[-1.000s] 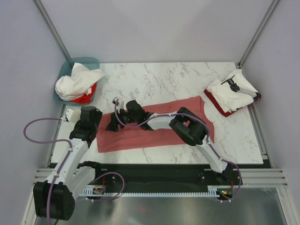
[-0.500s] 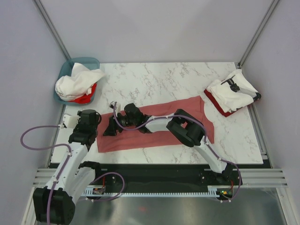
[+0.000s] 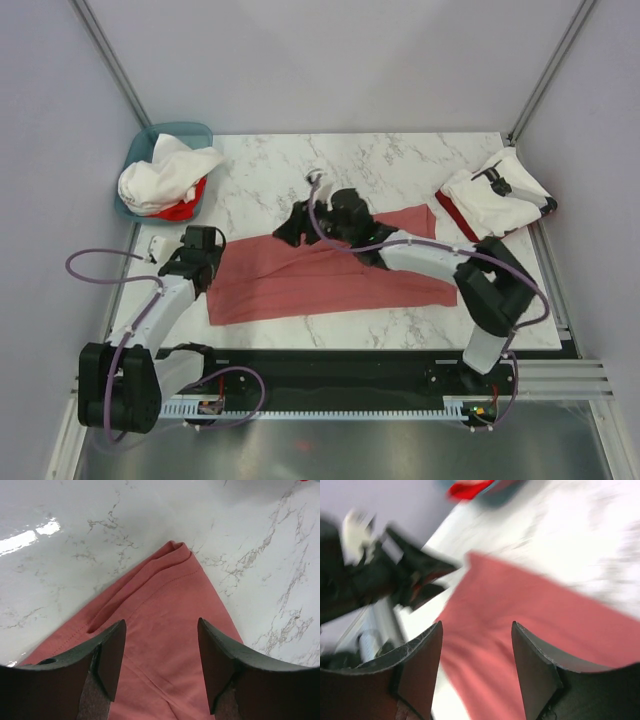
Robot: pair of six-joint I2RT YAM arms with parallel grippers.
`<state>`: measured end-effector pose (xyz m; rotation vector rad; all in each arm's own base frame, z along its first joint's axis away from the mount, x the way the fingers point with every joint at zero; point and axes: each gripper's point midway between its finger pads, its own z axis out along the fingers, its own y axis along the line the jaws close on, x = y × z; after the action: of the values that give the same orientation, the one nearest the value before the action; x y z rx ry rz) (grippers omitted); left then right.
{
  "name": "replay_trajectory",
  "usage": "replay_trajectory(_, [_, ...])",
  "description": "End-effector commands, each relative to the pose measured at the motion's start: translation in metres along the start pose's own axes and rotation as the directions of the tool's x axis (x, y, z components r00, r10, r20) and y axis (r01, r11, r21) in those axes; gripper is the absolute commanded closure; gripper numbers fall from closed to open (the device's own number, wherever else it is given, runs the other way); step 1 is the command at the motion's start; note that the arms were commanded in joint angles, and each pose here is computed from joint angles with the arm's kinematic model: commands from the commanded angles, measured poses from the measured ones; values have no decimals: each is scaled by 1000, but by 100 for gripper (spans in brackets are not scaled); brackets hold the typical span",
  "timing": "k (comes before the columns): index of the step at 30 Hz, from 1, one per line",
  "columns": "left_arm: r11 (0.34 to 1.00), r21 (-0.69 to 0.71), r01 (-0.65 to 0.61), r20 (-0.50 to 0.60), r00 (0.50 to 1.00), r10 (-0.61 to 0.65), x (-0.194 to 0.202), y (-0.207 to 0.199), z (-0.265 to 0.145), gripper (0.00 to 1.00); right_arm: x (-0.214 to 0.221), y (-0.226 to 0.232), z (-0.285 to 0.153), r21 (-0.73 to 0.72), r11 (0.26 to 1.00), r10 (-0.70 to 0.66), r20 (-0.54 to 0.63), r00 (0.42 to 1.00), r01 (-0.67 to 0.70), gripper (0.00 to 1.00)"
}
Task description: Fold and stack the t-shirts
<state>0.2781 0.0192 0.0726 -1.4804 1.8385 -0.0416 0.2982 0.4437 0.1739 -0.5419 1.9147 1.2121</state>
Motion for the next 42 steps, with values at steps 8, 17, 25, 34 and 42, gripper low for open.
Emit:
replay_trajectory(8, [936, 310, -167, -133, 967, 217, 33, -66, -8, 42, -30, -197, -153, 747, 643, 78, 158, 984, -171, 30])
replay_trajectory(17, [578, 684, -444, -58, 758, 650, 116, -140, -61, 37, -32, -235, -202, 930, 364, -15, 66, 998, -55, 35])
replay_trajectory(25, [286, 852, -439, -2, 543, 840, 231, -181, -108, 33, -18, -250, -217, 921, 361, 72, 127, 989, -144, 37])
replay_trajectory(34, [162, 896, -413, 36, 433, 901, 323, -231, -119, 39, -13, -281, -239, 796, 453, 243, 324, 914, -402, 52])
replay_trajectory(42, [178, 877, -446, 30, 420, 907, 352, -242, -95, 45, -11, -311, -231, 821, 415, 250, 311, 917, -392, 66])
